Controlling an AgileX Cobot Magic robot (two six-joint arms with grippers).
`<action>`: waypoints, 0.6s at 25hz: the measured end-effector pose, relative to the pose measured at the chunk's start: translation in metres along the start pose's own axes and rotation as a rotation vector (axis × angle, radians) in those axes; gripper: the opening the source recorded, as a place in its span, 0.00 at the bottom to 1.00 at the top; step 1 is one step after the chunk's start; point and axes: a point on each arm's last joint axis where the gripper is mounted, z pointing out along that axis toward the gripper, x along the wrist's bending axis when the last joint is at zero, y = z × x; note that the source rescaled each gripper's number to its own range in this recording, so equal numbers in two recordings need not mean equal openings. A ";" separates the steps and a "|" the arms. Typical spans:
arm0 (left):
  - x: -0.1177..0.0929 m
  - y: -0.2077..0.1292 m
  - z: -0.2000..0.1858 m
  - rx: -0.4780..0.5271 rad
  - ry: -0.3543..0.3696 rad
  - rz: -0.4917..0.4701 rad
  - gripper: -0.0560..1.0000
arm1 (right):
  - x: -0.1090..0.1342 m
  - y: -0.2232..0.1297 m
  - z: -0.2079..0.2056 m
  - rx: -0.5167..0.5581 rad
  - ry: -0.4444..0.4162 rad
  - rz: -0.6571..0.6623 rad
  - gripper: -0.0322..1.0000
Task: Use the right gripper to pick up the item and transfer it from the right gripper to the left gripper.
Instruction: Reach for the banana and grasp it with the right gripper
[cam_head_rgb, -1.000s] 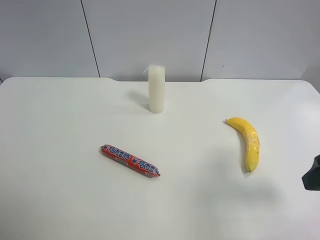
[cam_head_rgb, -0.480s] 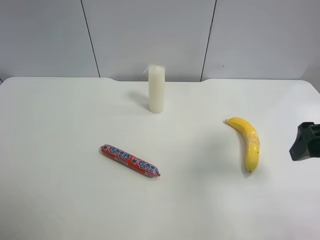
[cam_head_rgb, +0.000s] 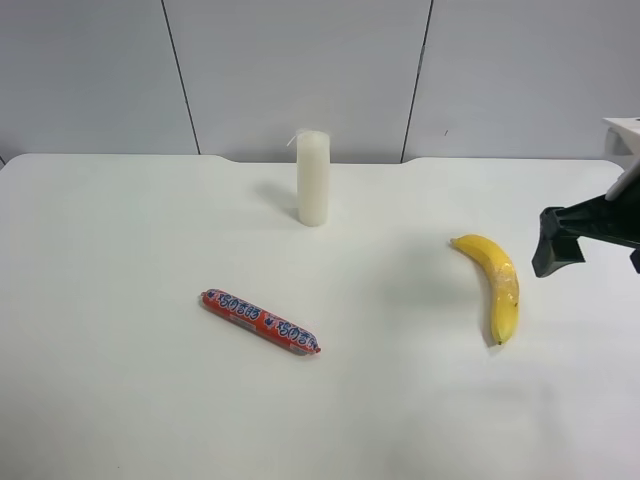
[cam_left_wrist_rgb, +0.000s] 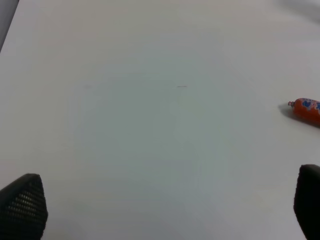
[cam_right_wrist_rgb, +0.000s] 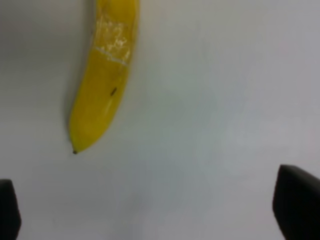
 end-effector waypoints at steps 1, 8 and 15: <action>0.000 0.000 0.000 0.000 0.000 0.000 1.00 | 0.000 0.003 0.003 0.011 0.002 0.002 1.00; 0.000 0.000 0.000 0.000 0.000 0.000 1.00 | 0.012 0.023 0.031 0.055 0.031 -0.018 1.00; 0.000 0.000 0.000 0.000 0.000 -0.001 1.00 | 0.020 0.028 0.070 0.143 0.034 -0.038 1.00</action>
